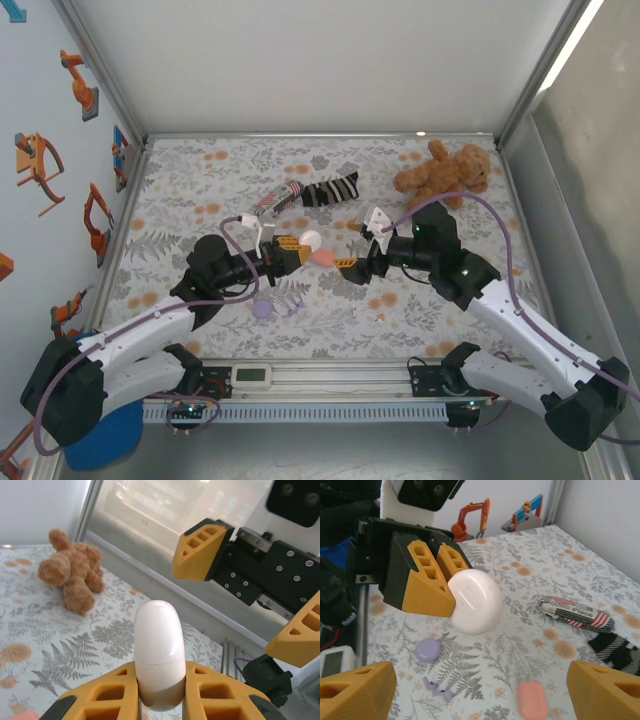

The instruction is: Insert the wireless bluetooth earbuds into the charging case

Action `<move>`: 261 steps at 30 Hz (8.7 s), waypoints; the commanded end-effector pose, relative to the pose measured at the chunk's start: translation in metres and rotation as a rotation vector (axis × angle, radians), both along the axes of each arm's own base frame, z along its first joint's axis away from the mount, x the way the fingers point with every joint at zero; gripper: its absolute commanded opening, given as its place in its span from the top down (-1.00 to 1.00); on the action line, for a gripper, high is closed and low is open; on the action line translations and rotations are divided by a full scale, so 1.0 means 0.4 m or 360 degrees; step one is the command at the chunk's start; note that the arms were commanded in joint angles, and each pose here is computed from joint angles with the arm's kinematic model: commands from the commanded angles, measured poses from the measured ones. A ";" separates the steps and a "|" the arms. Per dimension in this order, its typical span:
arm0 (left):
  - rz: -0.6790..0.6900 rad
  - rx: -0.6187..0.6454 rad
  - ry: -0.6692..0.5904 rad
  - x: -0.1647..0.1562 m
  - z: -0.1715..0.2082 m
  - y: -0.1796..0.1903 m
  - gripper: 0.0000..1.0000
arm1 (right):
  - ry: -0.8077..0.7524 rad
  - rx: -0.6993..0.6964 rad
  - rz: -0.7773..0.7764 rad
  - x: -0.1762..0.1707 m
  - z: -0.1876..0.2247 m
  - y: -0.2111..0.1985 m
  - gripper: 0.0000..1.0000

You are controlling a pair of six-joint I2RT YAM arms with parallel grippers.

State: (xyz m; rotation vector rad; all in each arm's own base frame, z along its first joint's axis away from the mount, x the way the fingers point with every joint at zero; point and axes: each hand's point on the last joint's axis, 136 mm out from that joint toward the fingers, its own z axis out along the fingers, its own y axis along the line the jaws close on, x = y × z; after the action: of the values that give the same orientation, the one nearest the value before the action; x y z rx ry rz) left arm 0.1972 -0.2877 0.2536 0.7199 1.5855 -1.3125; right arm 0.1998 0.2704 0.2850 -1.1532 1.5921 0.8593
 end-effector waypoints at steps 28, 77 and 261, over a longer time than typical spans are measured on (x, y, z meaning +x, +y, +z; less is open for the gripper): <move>-0.0100 -0.0209 -0.0648 -0.085 0.153 0.019 1.00 | 0.0332 0.0410 0.0287 0.014 0.133 0.111 -0.42; -0.0051 -0.0157 -0.0646 -0.095 0.133 0.039 0.96 | 0.0421 0.0342 -0.0175 0.109 0.156 0.058 -0.29; -0.0095 -0.0068 -0.0676 -0.107 0.096 0.023 1.00 | 0.0114 -0.0572 0.0135 -0.054 0.120 0.173 0.63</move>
State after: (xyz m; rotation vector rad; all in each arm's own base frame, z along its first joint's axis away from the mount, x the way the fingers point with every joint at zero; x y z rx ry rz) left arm 0.1612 -0.2786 0.2763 0.9297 1.2739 -1.1442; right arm 0.1779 0.3394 0.3265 -1.4528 1.8372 0.7153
